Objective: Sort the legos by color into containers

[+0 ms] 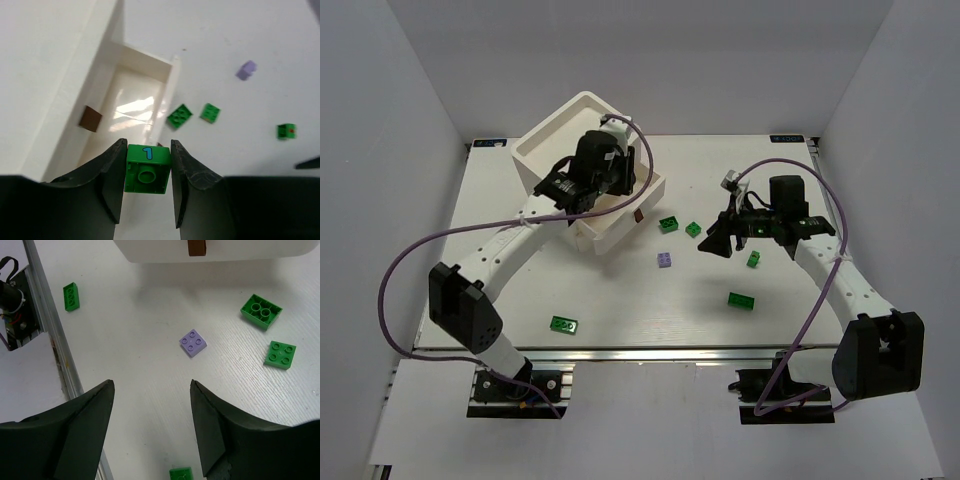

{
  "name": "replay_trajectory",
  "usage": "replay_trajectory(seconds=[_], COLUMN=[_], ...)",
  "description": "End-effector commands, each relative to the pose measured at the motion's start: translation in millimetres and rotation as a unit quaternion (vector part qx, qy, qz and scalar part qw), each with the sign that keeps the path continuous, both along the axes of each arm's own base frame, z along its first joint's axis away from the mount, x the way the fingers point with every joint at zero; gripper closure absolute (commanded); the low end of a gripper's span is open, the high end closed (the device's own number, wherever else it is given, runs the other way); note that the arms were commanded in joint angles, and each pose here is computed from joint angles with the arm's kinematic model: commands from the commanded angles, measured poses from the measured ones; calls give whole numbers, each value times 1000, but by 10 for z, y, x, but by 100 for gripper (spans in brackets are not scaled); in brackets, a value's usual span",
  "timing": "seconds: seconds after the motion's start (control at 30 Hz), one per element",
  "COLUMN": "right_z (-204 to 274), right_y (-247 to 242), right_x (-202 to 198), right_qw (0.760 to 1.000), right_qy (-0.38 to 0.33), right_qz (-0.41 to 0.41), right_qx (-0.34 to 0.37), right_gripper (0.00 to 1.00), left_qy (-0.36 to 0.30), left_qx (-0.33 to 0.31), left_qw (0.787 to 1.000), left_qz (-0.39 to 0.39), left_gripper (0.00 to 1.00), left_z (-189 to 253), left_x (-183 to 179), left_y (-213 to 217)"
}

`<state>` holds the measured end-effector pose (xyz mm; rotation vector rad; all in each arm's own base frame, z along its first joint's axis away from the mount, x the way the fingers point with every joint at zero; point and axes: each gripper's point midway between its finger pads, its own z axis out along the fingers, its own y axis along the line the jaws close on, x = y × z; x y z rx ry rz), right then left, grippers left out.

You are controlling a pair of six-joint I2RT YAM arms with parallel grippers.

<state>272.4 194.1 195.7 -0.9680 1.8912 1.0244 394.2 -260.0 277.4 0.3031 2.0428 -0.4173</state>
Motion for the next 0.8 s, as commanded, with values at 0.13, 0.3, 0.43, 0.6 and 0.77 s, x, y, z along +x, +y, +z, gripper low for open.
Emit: replay_trajectory(seconds=[0.13,0.3,0.43,0.6,0.77], right_z=[34,21,0,-16,-40], right_y=[-58,-85,-108,-130,-183], right_x=[73,86,89,106,171], right_qw=[1000,1000,1000,1000,999], right_qy=[-21,-21,-17,-17,-28], right_qz=[-10,-12,-14,-18,-33], right_qx=[0,-1,-3,-7,-21], right_gripper=[32,31,30,28,27], left_qy=[-28,-14,-13,-14,-21], left_qx=[104,126,140,138,92], left_qw=[993,990,987,988,994], left_qz=[58,59,75,73,59], left_gripper=[93,61,44,35,52], left_z=[-83,-293,-359,-313,-89], left_x=[136,107,114,77,-38], left_y=[165,142,216,196,148])
